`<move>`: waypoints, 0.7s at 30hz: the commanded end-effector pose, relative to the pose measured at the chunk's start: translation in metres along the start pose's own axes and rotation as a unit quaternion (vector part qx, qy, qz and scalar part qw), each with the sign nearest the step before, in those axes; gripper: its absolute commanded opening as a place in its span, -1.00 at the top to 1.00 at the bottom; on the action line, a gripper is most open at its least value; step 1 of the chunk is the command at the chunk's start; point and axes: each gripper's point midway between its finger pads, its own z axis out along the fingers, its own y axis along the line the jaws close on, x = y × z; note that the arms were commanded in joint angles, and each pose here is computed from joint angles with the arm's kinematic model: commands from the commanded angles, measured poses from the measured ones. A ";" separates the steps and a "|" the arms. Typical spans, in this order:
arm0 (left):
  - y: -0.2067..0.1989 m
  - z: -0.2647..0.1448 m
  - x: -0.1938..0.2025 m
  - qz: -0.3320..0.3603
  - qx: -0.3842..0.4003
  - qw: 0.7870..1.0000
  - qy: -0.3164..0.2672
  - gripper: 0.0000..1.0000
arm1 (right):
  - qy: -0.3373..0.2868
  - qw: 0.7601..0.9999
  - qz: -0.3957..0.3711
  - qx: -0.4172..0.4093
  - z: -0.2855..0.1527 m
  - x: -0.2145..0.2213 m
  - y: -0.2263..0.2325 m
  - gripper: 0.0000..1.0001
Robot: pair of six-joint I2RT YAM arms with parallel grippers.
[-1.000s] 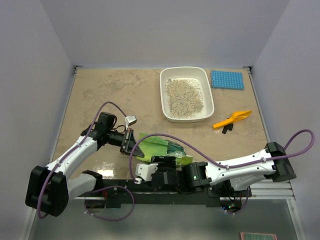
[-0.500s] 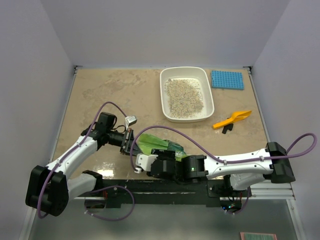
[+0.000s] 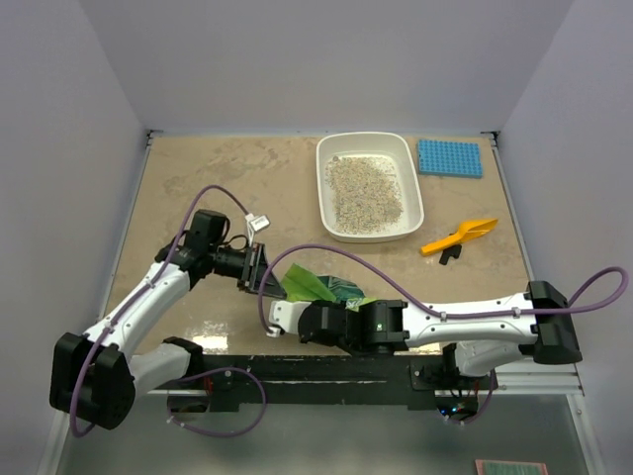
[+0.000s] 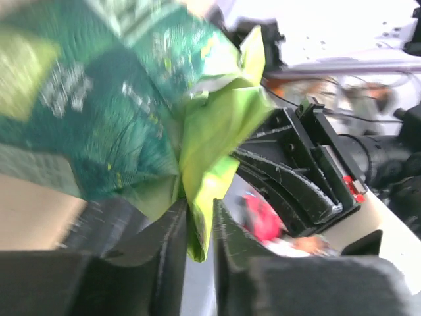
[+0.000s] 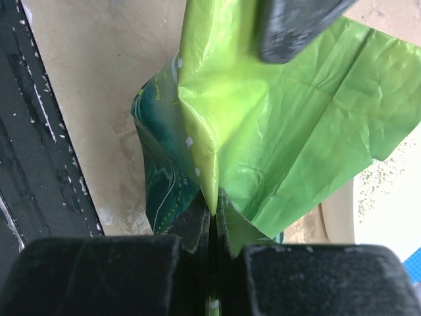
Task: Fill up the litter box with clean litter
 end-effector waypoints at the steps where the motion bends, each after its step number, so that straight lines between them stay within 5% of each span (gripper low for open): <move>1: -0.027 -0.021 -0.049 0.185 -0.068 0.977 -0.080 0.31 | 0.000 0.999 0.015 -0.038 -0.014 0.006 -0.010 1.00; 7: -0.078 -0.051 -0.071 0.401 -0.097 0.891 -0.189 -0.18 | -0.036 0.996 0.040 -0.070 -0.034 -0.001 -0.031 1.00; 14: -0.100 -0.046 -0.044 0.514 -0.026 0.836 -0.189 -0.25 | -0.054 0.980 0.070 -0.176 -0.048 -0.003 -0.031 1.00; 21: -0.092 -0.021 -0.024 0.552 0.028 0.819 -0.152 -0.39 | -0.065 0.965 0.080 -0.241 -0.055 -0.020 -0.022 1.00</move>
